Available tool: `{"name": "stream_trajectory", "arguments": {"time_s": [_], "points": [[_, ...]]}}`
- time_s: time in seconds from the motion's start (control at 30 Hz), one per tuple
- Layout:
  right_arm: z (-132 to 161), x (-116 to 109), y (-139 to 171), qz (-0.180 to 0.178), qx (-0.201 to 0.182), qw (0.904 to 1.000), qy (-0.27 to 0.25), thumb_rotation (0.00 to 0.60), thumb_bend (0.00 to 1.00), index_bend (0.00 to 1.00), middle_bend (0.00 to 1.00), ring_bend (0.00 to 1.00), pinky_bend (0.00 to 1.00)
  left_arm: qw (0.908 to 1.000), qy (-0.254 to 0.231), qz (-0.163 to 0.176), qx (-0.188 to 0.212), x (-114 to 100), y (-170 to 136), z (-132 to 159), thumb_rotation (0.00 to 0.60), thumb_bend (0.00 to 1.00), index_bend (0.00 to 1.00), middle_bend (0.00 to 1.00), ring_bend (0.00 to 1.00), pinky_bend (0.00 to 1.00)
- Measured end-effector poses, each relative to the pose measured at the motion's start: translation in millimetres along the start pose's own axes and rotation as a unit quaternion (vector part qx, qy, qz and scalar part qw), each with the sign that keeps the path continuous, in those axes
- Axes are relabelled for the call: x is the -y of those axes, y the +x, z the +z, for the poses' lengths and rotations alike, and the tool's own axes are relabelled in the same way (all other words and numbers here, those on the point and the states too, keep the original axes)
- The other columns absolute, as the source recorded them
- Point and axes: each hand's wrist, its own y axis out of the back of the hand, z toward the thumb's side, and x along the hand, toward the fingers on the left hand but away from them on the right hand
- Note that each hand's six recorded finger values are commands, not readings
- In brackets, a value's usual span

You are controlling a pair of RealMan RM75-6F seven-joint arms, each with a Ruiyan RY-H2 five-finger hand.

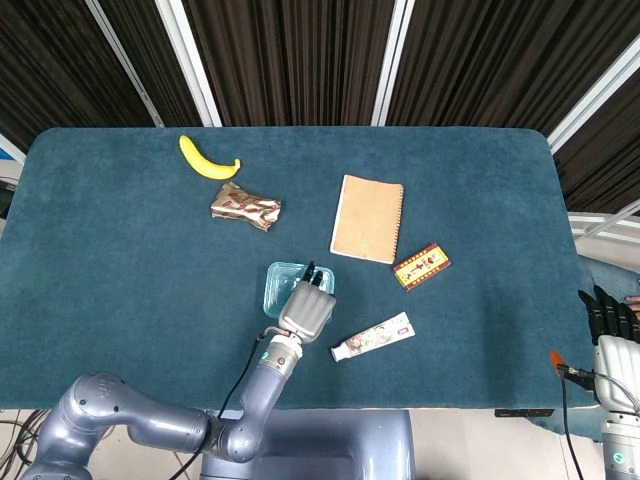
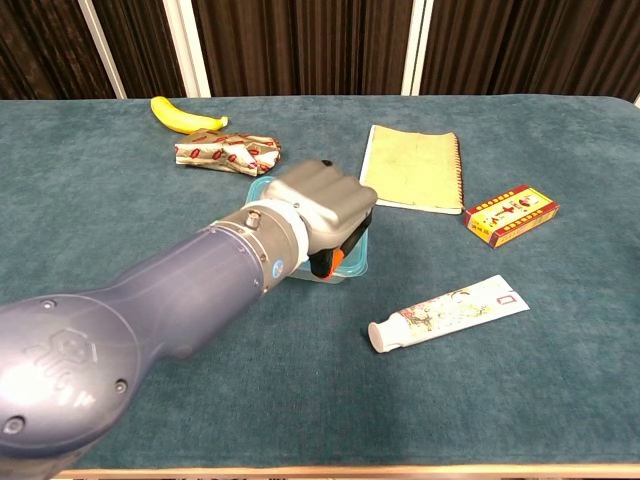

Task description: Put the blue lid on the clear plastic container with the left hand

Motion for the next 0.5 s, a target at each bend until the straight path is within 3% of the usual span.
{"name": "stream_trajectory", "arguments": {"time_s": [0.4, 0.5], "points": [[0.3, -0.7, 0.2, -0.002, 0.0, 1.0, -0.001, 0.6, 0.27, 0.09, 0.01, 0.04, 0.0, 0.9999, 0.011, 0.007, -0.002, 4.6, 0.3, -2.5, 0.6, 0.51, 0.6, 0.51, 0.15, 0.08], [0.2, -0.7, 0.2, -0.002, -0.001, 1.0, 0.0, 0.6, 0.27, 0.09, 0.01, 0.04, 0.0, 0.9999, -0.001, 0.015, -0.005, -2.8, 0.1, -5.0, 0.6, 0.51, 0.6, 0.5, 0.15, 0.08]]}}
